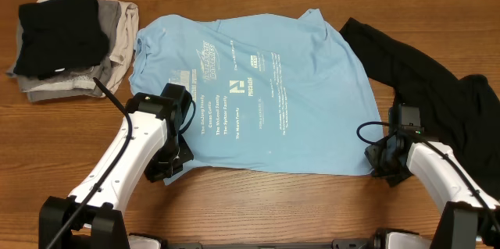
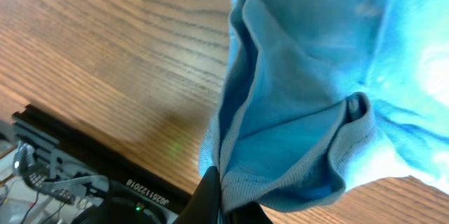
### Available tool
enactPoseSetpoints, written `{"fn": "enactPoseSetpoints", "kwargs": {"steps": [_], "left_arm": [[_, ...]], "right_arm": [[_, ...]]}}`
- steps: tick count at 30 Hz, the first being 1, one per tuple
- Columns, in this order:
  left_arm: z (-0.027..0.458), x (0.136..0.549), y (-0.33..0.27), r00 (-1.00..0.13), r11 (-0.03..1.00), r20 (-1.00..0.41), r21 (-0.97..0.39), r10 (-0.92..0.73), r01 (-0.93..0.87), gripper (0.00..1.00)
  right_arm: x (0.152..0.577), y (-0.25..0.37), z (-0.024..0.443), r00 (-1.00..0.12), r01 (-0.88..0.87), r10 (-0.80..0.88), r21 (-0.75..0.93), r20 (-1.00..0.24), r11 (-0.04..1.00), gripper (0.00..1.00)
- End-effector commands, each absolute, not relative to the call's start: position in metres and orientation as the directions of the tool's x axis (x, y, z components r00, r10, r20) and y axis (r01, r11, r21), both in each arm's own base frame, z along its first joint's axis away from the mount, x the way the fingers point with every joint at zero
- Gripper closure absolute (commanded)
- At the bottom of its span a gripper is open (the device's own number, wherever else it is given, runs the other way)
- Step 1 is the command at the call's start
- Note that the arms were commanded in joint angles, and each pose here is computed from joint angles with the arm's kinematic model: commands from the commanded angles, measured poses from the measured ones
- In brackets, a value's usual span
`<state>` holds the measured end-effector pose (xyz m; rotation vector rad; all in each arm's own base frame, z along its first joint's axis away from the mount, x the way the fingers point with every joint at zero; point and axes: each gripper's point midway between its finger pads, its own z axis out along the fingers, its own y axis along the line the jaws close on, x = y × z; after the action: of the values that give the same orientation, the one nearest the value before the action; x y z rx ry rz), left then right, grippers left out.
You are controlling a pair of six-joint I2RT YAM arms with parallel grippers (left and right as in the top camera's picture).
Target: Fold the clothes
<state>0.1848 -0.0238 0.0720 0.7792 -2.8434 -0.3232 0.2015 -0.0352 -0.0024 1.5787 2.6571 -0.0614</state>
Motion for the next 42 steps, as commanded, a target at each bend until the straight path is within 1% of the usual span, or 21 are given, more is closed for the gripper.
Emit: {"fn": "enactPoseSetpoints", "kwargs": {"steps": [1, 5, 11, 14, 17, 20, 22, 27, 32, 36, 42], "left_arm": [[0.078, 0.182, -0.013, -0.835, 0.817, 0.083, 0.277, -0.544, -0.505, 0.96], [0.095, 0.182, -0.002, -0.822, 0.797, 0.049, 0.281, -0.568, -0.535, 0.96], [0.118, 0.184, 0.007, -0.808, 0.782, -0.038, 0.228, -0.588, -0.579, 0.96], [0.122, 0.184, 0.007, -0.812, 0.788, -0.056, 0.211, -0.581, -0.579, 0.96], [0.121, 0.188, 0.006, -0.828, 0.805, -0.058, 0.205, -0.558, -0.557, 0.96], [0.119, 0.199, 0.004, -0.844, 0.824, -0.079, 0.183, -0.531, -0.536, 0.96], [0.116, 0.217, 0.004, -0.851, 0.836, -0.128, 0.161, -0.509, -0.524, 0.96], [0.112, 0.24, 0.017, -0.839, 0.819, -0.22, 0.199, -0.498, -0.538, 0.96], [0.106, 0.259, 0.027, -0.824, 0.799, -0.287, 0.232, -0.488, -0.555, 0.96], [0.096, 0.283, 0.03, -0.798, 0.788, -0.331, 0.2, -0.505, -0.582, 0.96], [0.081, 0.32, 0.027, -0.791, 0.813, -0.39, 0.157, -0.471, -0.561, 0.96]], "right_arm": [[0.193, -0.042, 0.001, -0.47, 0.882, 0.882, -0.061, -0.036, 0.467, 0.96], [0.199, -0.053, 0.026, -0.483, 0.876, 0.875, -0.045, -0.032, 0.481, 0.96], [0.2, -0.066, 0.057, -0.523, 0.852, 0.852, -0.051, -0.023, 0.521, 0.96], [0.211, -0.066, 0.068, -0.582, 0.813, 0.813, -0.013, -0.025, 0.582, 0.96], [0.227, -0.058, 0.078, -0.646, 0.76, 0.763, 0.067, -0.024, 0.646, 0.96], [0.244, -0.053, 0.089, -0.694, 0.707, 0.719, 0.142, -0.049, 0.693, 0.96], [0.257, -0.051, 0.099, -0.726, 0.663, 0.683, 0.184, -0.083, 0.726, 0.96], [0.279, -0.049, 0.105, -0.764, 0.589, 0.625, 0.221, -0.162, 0.777, 0.96], [0.303, -0.032, 0.106, -0.798, 0.506, 0.556, 0.245, -0.231, 0.827, 0.96], [0.323, -0.018, 0.101, -0.815, 0.452, 0.514, 0.26, -0.27, 0.853, 0.96], [0.345, -0.019, 0.084, -0.805, 0.457, 0.521, 0.263, -0.284, 0.849, 0.96]]}}
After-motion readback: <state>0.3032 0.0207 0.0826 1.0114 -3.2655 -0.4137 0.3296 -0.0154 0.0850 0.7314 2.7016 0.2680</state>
